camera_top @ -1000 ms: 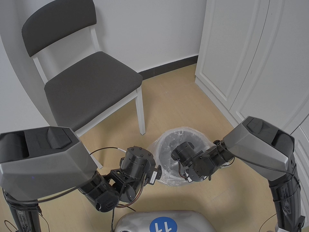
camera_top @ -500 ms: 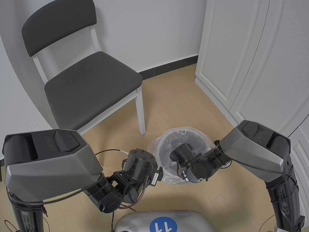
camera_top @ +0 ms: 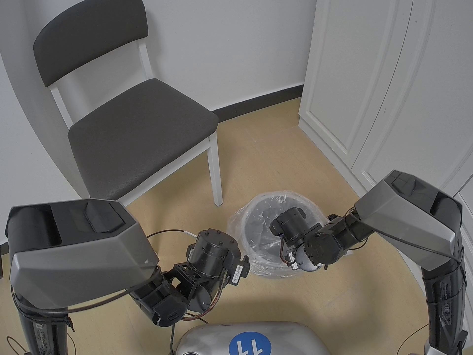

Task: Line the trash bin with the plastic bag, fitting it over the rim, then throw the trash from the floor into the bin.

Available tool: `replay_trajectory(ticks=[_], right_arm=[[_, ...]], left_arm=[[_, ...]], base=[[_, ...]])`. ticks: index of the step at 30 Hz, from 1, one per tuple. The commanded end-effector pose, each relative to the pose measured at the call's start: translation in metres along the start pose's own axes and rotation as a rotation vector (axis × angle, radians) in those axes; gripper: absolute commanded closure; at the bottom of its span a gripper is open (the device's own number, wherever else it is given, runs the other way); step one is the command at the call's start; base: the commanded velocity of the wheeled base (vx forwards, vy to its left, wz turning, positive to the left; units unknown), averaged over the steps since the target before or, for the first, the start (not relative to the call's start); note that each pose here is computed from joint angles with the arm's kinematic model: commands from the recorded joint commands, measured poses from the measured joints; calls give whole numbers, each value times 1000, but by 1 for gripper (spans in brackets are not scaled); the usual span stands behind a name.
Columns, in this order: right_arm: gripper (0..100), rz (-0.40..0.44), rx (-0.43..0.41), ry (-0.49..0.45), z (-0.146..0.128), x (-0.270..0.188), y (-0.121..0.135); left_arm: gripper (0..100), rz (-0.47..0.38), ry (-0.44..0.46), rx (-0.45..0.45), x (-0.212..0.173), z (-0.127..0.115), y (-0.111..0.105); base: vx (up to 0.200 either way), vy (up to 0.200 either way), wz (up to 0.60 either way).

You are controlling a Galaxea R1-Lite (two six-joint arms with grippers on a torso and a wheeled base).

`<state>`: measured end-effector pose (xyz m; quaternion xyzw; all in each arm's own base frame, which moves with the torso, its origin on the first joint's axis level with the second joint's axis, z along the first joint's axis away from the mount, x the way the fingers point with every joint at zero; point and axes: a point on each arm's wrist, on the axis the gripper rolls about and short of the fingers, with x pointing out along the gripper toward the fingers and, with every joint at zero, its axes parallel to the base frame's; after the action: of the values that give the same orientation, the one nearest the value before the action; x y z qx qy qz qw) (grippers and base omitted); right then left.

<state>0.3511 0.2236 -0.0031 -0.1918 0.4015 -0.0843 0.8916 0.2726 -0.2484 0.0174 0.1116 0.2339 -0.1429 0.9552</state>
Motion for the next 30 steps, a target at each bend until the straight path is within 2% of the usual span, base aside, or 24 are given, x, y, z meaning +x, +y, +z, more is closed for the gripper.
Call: replay_trajectory(ticks=[1, 12, 19, 30], right_arm=[[0, -1, 11, -12, 3, -9, -7], [0, -17, 5, -3, -4, -18, -17], [0, -13, -53, 42, -28, -20, -10], [0, -25, -69, 83, -51, 26, 8]], left_arm=[[0, 1, -3, -2, 0, 0, 0], [0, -2, -4, 1, -1, -1, -1], [0, -5, -3, 4, -1, -1, -2], [0, -5, -1, 6, 0, -3, -3]], base=[[0, 0, 0], [0, 0, 0], [0, 0, 0], [0, 0, 0]])
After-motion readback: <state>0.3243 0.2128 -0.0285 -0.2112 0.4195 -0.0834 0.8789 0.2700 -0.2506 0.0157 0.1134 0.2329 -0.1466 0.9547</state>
